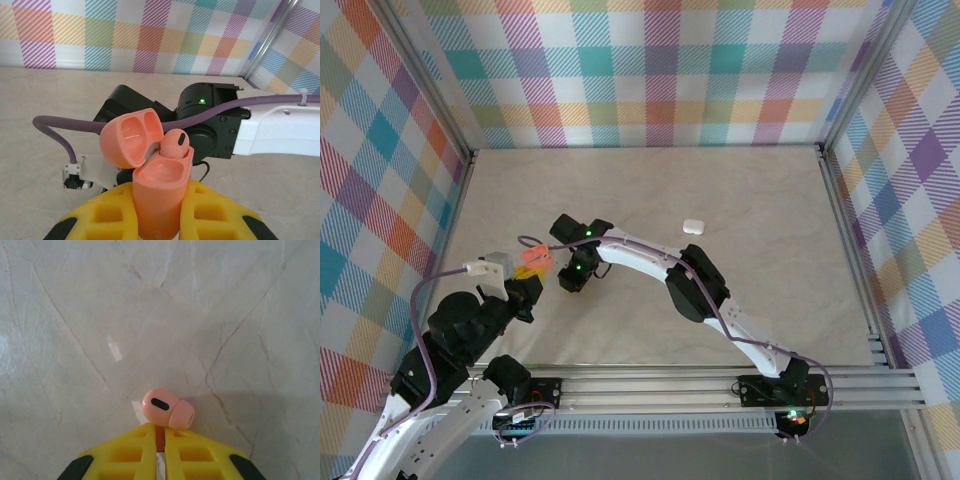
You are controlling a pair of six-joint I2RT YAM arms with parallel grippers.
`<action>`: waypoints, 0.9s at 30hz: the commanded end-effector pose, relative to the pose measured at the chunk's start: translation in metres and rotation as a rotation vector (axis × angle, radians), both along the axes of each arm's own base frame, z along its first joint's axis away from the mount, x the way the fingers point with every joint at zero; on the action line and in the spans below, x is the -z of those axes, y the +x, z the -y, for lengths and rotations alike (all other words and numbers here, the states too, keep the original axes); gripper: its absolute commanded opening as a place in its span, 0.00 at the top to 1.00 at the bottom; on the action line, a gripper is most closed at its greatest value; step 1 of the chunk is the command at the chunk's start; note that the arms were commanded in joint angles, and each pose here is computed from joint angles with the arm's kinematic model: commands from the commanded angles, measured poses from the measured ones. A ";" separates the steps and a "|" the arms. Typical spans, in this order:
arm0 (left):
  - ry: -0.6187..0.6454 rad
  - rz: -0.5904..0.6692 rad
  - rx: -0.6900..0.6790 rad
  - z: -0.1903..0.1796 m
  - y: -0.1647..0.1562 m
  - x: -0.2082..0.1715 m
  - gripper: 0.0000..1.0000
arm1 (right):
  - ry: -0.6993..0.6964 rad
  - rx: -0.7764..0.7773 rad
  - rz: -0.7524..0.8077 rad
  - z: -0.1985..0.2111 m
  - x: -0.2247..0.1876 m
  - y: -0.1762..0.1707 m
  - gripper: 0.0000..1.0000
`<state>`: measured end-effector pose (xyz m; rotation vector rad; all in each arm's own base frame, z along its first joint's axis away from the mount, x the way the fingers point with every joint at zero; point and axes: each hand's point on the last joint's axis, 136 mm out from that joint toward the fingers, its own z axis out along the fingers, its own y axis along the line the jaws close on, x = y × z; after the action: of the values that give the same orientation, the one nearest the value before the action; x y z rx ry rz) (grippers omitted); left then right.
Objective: Insert the wireless bluetooth earbuds into the charging case
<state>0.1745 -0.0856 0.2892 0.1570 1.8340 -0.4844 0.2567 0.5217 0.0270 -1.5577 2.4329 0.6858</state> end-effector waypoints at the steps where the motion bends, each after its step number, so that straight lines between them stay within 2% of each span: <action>1: -0.002 -0.005 -0.007 0.000 0.001 -0.002 1.00 | 0.030 0.038 -0.009 0.002 -0.020 -0.002 0.89; 9: 0.007 -0.035 -0.004 0.006 0.008 0.007 1.00 | 0.015 0.161 -0.042 0.032 -0.015 0.004 0.92; 17: -0.010 -0.048 0.011 0.014 0.014 0.011 1.00 | 0.006 0.392 -0.112 0.095 -0.008 0.022 0.92; 21: -0.019 -0.059 0.027 0.021 0.017 0.014 1.00 | -0.023 0.543 -0.164 0.139 -0.001 0.025 0.92; 24: -0.033 -0.063 0.046 0.027 0.019 0.016 1.00 | -0.088 0.728 -0.203 0.178 -0.001 0.025 0.90; 27: -0.053 -0.055 0.107 0.041 0.021 0.016 1.00 | -0.077 0.882 -0.264 0.203 -0.003 0.018 0.89</action>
<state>0.1940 -0.1102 0.2659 0.1730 1.9144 -0.5282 0.2796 0.3328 0.0242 -0.5619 2.9105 0.6197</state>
